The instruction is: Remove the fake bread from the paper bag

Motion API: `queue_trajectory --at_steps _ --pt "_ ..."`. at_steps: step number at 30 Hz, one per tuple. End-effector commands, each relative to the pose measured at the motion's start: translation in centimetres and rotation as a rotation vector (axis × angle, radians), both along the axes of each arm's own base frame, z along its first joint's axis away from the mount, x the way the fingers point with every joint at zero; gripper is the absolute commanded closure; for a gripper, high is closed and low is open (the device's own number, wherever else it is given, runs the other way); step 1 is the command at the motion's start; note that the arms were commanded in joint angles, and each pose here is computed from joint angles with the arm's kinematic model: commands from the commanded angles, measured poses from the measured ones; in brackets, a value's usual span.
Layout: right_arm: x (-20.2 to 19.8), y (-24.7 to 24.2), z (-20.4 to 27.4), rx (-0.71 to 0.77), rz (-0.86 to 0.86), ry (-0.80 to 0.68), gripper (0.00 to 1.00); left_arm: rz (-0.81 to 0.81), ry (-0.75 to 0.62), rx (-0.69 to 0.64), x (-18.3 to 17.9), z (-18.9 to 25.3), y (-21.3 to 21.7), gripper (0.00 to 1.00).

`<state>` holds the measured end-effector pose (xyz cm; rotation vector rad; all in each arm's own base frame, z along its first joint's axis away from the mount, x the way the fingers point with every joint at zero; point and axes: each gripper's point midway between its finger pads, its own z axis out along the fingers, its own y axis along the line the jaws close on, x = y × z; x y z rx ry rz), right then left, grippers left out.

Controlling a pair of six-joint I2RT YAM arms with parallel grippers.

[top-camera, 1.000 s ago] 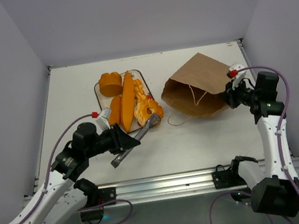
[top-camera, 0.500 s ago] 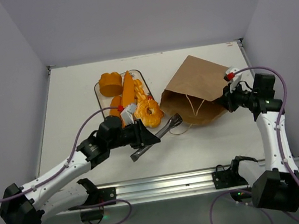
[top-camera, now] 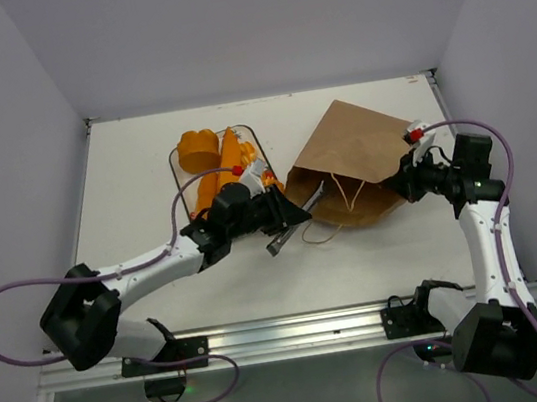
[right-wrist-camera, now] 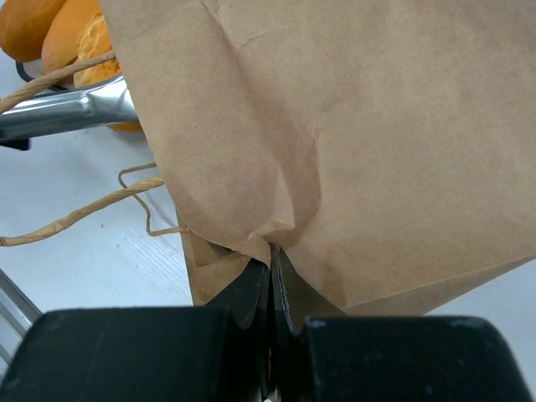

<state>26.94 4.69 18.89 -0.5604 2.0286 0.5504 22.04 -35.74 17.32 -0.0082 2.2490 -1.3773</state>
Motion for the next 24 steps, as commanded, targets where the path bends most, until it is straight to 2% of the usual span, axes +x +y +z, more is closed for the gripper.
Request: queue_trajectory --at_steps 1,2,9,24 --pt "0.3 1.2 2.4 0.087 0.01 -0.021 1.0 0.063 -0.128 -0.123 3.5 4.5 -2.6 0.62" --pt "0.3 1.3 2.6 0.104 0.0 -0.01 1.0 0.073 -0.135 -0.137 4.1 5.1 -3.1 0.62" --pt "0.4 1.5 3.3 0.157 -0.047 -0.011 1.0 0.149 -0.096 -0.085 7.4 2.2 -5.0 0.6" --pt "0.7 2.0 3.4 0.227 -0.1 0.018 1.0 0.256 -0.051 -0.071 11.0 0.0 -6.8 0.54"
